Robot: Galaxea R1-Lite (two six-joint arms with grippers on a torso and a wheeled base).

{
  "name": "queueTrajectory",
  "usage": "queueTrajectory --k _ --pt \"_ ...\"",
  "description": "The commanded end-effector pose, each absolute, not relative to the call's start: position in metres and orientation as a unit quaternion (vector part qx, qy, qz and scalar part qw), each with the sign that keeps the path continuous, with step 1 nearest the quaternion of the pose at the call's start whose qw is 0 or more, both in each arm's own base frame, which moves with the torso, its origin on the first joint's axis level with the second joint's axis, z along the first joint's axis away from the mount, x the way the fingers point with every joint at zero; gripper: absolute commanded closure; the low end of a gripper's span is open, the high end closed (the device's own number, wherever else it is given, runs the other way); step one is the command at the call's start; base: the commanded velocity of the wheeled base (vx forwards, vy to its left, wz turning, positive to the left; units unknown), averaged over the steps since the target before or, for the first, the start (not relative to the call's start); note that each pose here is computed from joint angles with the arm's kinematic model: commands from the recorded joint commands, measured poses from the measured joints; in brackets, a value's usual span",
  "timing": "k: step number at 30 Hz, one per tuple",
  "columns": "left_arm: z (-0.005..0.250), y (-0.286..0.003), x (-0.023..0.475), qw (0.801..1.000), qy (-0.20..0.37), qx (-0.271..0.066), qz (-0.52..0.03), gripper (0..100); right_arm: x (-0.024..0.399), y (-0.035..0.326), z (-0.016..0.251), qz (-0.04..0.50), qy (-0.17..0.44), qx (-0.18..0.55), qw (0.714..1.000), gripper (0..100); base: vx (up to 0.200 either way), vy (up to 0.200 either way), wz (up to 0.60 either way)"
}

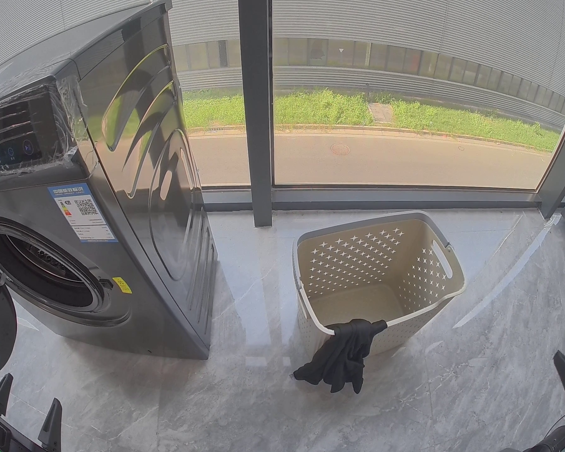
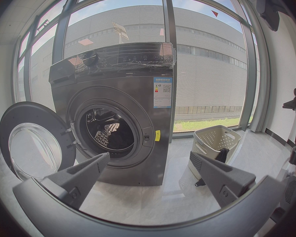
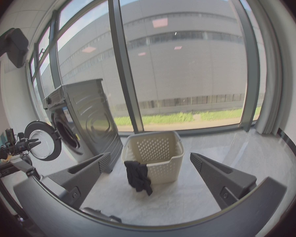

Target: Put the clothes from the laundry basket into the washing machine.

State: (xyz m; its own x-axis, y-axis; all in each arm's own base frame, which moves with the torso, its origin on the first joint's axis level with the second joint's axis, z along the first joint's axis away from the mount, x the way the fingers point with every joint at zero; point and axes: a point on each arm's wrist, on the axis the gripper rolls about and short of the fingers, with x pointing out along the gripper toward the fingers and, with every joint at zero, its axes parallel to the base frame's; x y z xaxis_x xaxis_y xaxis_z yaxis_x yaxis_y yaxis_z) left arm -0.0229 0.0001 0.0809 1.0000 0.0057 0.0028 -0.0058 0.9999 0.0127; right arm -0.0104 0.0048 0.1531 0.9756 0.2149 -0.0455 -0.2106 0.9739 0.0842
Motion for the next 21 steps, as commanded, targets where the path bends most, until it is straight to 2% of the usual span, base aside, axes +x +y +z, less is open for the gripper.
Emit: queueTrajectory --k 1,4,7,12,21 --pt "0.076 0.000 -0.023 1.000 -0.001 0.006 0.003 0 0.058 0.008 0.154 0.169 0.210 0.032 0.962 0 0.000 0.000 0.00" --pt "0.076 0.000 -0.023 1.000 -0.001 0.006 0.003 0 0.074 0.011 0.149 0.186 0.241 0.012 0.953 0 0.000 0.000 0.00" --pt "0.076 0.000 -0.023 1.000 -0.001 0.006 0.003 0 0.085 0.020 0.141 0.228 0.268 -0.006 0.936 0 0.000 0.000 0.00" --pt "0.076 0.000 -0.023 1.000 -0.001 0.005 0.003 0 0.105 0.036 0.128 0.234 0.328 -0.013 0.915 0 0.000 0.000 0.00" --pt "0.076 0.000 -0.023 1.000 -0.001 0.005 0.002 0 0.153 0.064 0.107 0.247 0.352 0.013 0.903 0 0.000 0.000 0.00"
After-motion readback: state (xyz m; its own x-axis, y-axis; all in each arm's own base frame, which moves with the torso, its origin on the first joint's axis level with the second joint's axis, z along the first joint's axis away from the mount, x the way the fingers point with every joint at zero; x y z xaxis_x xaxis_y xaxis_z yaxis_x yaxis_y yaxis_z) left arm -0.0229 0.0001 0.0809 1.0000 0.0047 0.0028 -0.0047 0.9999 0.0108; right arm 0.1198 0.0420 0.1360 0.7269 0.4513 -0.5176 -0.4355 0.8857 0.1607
